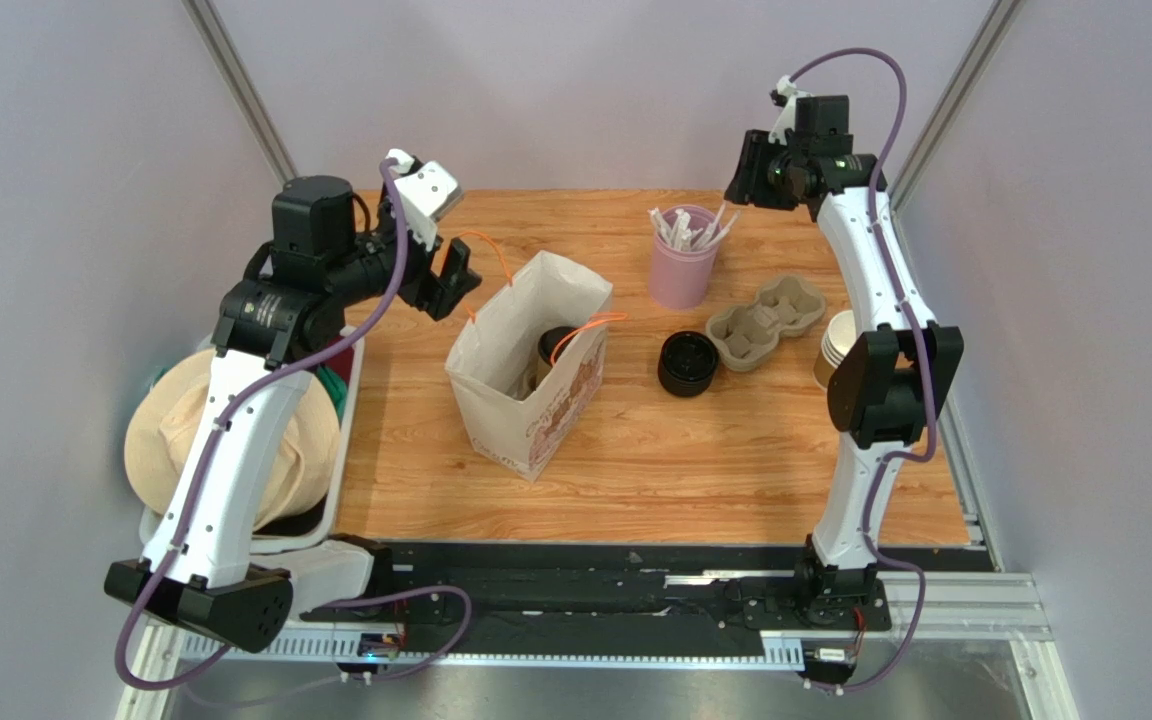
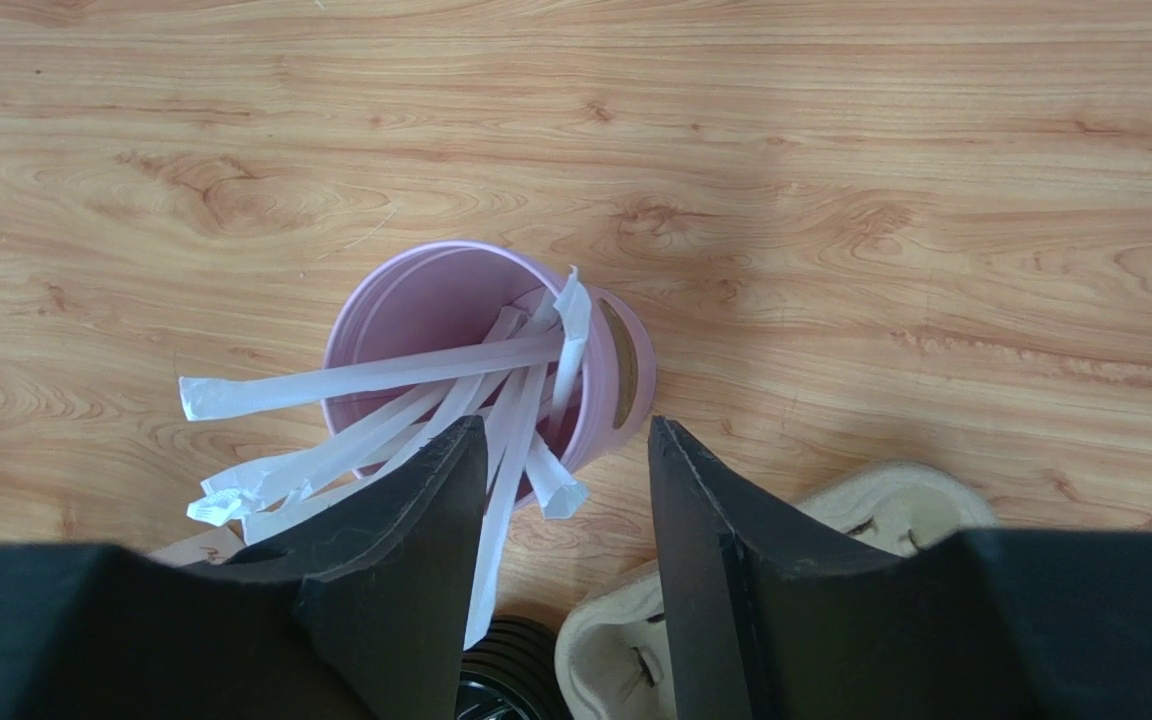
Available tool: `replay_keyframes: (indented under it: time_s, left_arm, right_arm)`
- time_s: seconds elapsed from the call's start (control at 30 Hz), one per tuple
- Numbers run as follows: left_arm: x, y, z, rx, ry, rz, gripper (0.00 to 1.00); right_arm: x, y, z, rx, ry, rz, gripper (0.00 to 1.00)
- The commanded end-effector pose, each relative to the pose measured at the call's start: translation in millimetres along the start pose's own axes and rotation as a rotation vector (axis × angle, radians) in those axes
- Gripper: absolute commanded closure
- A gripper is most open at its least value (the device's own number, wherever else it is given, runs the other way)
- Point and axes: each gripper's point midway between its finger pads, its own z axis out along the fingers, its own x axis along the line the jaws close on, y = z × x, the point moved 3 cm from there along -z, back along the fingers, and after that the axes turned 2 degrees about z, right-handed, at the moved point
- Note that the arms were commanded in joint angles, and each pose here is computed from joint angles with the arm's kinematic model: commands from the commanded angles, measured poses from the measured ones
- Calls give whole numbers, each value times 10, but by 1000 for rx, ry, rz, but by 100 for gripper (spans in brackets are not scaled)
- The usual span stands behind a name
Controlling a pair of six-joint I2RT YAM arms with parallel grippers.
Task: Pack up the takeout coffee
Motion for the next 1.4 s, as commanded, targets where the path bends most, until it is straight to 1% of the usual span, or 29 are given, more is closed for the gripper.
replay_keyframes:
  time_s: [0.0,0.53,0.73,0.77,0.83,0.9,0.97,1.23,1.37]
  left_arm:
    - [-2,35,-26,-22,-4,22,21]
    - [-9,-38,48,-9,-16,4,20]
    - [-12,-36,65,-13,-21,2,20]
    - [-12,-44,70,-12,-21,1,20]
    - [-18,-51,70,-11,-23,-1,20]
    - [-23,-63,70,-10,-24,-2,20]
    - [-16,-78,80,-8,-22,-3,20]
    - [-22,-88,98,-8,-26,-4,20]
    - [-17,-120,116,-1,-23,-7,20]
  right_arm:
    - [115,-18,-17,4,54,11,53]
    - [21,-294,48,83,1,-10,57]
    - [28,-322,29,82,1,-15,58]
    - [31,-322,29,82,3,-15,61]
    - [40,-326,37,83,5,-13,63]
    - [44,-326,40,83,8,-13,68]
    - [53,-330,49,84,7,-15,70]
    - [103,-262,65,61,31,-41,67]
    - [137,-264,110,67,52,-48,68]
